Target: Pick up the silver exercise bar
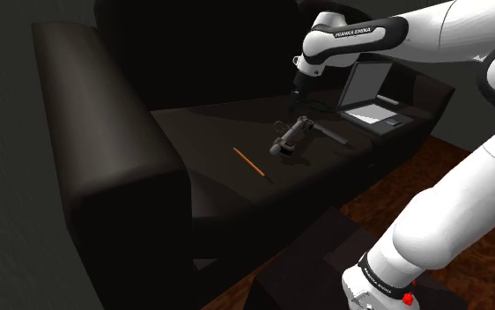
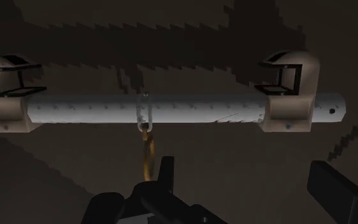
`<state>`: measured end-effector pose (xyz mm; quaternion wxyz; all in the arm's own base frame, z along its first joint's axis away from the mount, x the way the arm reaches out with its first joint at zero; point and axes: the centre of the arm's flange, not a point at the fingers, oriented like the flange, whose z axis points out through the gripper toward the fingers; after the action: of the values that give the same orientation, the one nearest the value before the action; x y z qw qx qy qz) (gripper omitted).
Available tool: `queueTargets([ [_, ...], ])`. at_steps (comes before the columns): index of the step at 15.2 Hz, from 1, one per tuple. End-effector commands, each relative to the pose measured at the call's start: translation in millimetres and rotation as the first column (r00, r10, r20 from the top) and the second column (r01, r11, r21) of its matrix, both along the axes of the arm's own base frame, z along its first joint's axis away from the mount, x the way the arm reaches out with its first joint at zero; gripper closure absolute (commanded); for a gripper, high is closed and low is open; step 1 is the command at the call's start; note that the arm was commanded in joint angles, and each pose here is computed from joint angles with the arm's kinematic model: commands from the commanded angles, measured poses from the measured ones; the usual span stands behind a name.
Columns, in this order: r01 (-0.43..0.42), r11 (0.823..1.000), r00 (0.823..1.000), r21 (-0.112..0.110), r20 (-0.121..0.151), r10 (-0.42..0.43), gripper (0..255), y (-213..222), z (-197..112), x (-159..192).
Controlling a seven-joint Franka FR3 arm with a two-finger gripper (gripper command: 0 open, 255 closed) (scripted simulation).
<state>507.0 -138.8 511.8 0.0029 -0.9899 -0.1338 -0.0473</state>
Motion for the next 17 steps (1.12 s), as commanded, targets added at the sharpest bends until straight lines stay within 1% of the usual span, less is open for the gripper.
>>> queueTargets([
  [1, -0.011, 1.000, 1.000, 0.001, -0.007, 0.011, 0, -15, -11, 19],
  [7, -0.039, 0.999, 0.999, 0.007, -0.026, 0.040, 0, -61, -48, 76],
  [8, -0.040, 0.999, 0.999, 0.007, -0.026, 0.040, 0, -61, -48, 76],
  [15, -0.040, 0.999, 0.999, 0.007, -0.026, 0.040, 0, -61, -88, 76],
  [17, -0.040, 0.999, 0.999, 0.007, -0.026, 0.040, 0, -61, -88, 76],
])
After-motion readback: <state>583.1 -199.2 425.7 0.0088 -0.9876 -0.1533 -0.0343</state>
